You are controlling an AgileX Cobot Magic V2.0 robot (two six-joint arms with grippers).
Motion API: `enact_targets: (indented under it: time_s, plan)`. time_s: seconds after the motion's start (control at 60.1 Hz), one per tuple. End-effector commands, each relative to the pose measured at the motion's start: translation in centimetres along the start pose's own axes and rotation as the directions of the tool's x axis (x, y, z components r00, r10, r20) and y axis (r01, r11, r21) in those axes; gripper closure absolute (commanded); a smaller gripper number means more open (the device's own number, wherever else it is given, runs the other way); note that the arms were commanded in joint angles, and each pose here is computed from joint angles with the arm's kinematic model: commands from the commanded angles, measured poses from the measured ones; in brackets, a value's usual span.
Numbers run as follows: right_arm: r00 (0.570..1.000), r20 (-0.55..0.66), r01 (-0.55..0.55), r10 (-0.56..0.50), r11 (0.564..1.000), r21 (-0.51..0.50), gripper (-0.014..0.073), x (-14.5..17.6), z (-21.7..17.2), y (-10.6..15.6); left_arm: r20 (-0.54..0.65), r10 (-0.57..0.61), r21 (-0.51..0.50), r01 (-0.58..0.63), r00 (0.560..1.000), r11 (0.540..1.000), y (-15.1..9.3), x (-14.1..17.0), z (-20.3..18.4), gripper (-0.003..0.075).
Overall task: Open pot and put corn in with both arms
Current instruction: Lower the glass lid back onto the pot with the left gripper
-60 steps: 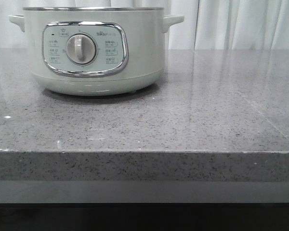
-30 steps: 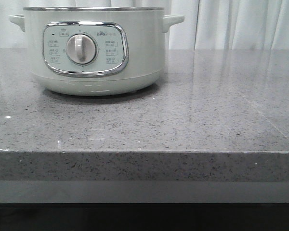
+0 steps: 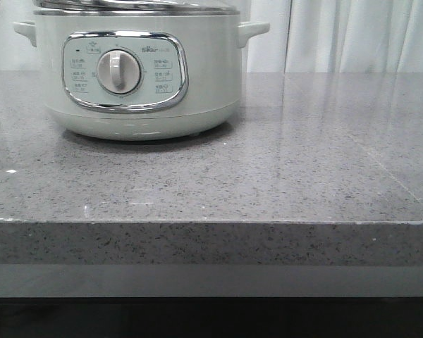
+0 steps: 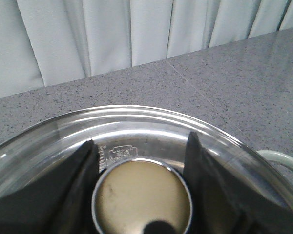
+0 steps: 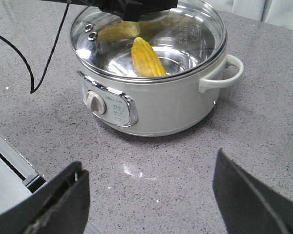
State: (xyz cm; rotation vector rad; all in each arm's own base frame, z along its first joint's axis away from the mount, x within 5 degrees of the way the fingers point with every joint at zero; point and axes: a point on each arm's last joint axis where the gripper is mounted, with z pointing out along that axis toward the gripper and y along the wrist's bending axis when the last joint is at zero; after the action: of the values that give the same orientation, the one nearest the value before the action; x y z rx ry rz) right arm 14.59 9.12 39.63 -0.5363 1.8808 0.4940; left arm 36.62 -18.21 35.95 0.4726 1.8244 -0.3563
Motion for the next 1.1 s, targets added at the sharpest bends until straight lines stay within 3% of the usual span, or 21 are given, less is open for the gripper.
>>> enact_targets:
  time_s: [0.0,0.432,0.632,0.798,0.865,0.998,1.081]
  plan:
    - [0.995,0.102,-0.011,0.010,1.000,0.009,0.0055,-1.4,-0.6,0.0,0.225,-0.022,-0.039,0.032,0.974,0.999,0.2,-4.4,-2.6,0.0574]
    - [0.995,0.102,-0.011,0.010,1.000,0.009,0.0055,-1.4,-0.6,0.0,0.179,-0.077,-0.010,0.080,0.981,0.997,0.0,-3.8,-2.2,0.0570]
    - [0.995,0.102,-0.011,0.010,1.000,0.009,0.0055,-1.4,-0.6,0.0,0.157,-0.078,-0.011,0.081,0.984,0.997,0.1,-3.1,-1.3,0.0505]
    - [0.995,0.102,-0.011,0.010,1.000,0.009,0.0055,-1.4,-0.6,0.0,0.139,-0.080,-0.008,0.082,0.987,0.997,0.1,-2.8,-0.9,0.0499]
    - [0.995,0.102,-0.011,0.010,1.000,0.009,0.0055,-1.4,-0.6,0.0,0.145,-0.079,-0.009,0.081,0.986,0.997,0.0,-2.8,-1.0,0.0439]
    - [0.995,0.102,-0.011,0.010,1.000,0.009,0.0055,-1.4,-0.6,0.0,0.145,-0.079,-0.008,0.081,0.986,0.997,0.0,-2.9,-1.0,0.0232]
    - [0.995,0.102,-0.011,0.010,1.000,0.009,0.0055,-1.4,-0.6,0.0,0.140,-0.079,0.000,0.079,0.987,0.997,-0.1,-3.2,-1.5,0.0193]
